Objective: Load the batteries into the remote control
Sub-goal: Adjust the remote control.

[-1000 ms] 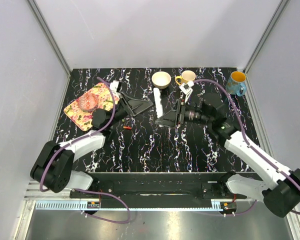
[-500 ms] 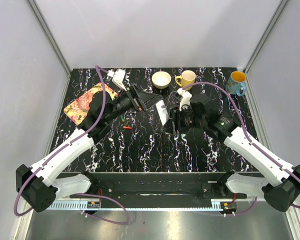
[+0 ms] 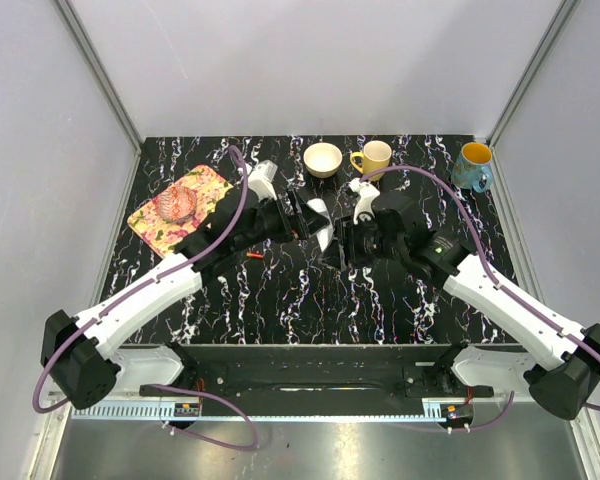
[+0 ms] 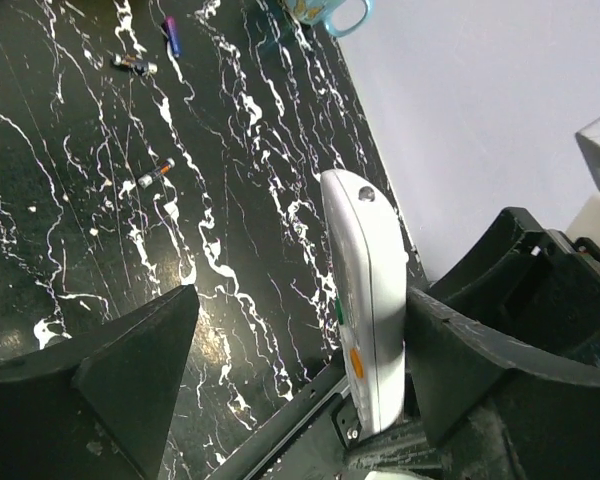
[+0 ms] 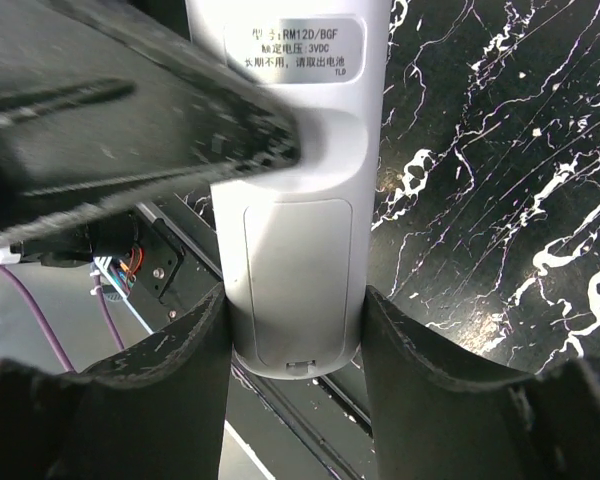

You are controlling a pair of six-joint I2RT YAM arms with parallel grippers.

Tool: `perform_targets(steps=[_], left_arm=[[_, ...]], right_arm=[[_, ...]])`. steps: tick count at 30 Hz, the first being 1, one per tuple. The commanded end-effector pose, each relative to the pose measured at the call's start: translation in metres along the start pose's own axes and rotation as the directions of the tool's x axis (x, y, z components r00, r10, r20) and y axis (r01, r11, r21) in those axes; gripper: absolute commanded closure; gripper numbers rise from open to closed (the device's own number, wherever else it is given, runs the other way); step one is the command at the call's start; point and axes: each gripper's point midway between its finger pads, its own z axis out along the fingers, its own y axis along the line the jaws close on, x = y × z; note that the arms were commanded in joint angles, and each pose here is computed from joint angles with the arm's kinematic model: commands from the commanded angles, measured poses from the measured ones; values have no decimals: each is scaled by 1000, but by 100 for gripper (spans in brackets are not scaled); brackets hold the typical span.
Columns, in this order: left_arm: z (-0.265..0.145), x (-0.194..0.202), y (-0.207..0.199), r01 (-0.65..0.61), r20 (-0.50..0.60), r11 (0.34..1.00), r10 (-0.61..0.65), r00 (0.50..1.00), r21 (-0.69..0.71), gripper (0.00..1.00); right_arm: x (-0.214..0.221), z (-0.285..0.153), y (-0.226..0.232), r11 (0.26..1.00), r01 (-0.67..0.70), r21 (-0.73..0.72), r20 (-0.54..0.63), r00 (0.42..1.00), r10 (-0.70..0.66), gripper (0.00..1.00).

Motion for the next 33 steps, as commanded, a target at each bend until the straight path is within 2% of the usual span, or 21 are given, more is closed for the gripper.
perform_targets(steps=[1,5,12,13,17,22,23,24,25,26,29,30,32,33], left_arm=[[10,-14,-18,-20,38,1000,19,999,22,15],[16,-11,-20,-32,26,999,31,999,18,24],[22,-9,-16,-37,28,999,37,999,-13,49],[23,-10,-17,-40,29,999,40,999,-12,56],[25,-11,-18,-48,30,999,48,998,-14,74],[24,-12,-19,-51,37,999,51,998,-10,90],[24,-12,-19,-51,38,999,51,998,-8,99],[24,-12,-20,-51,41,999,52,998,-3,100],[24,-12,-20,-50,43,999,50,998,2,100],[23,-13,-22,-52,48,999,51,998,12,100],[19,-14,-24,-43,80,998,40,996,39,100],[19,-15,-22,-40,96,998,35,995,48,100],[13,-20,-23,-29,128,998,21,992,63,100],[12,-20,-20,-25,139,997,15,990,69,100]], right_arm=[[-26,-2,16,999,22,-25,84,996,-20,100],[-25,-1,15,1000,17,-19,85,996,-16,100],[-22,-2,14,1000,8,-21,88,996,-6,100],[-22,-2,14,1000,6,-21,88,996,-5,100],[-20,-3,13,1000,5,-19,86,996,-3,100],[-17,-4,12,1000,1,-15,78,997,0,100],[-17,-5,13,1000,1,-18,78,997,1,100],[-16,-5,13,1000,0,-16,74,997,1,98],[-16,-5,12,1000,-2,-12,73,997,3,90],[-16,-7,12,1000,-4,-11,77,997,4,64],[-20,-14,14,1000,-21,-8,97,995,21,24],[-21,-17,16,1000,-25,-12,104,994,26,20],[-27,-27,21,999,-37,-29,133,990,40,2],[-29,-31,25,999,-35,-40,140,989,41,0]])
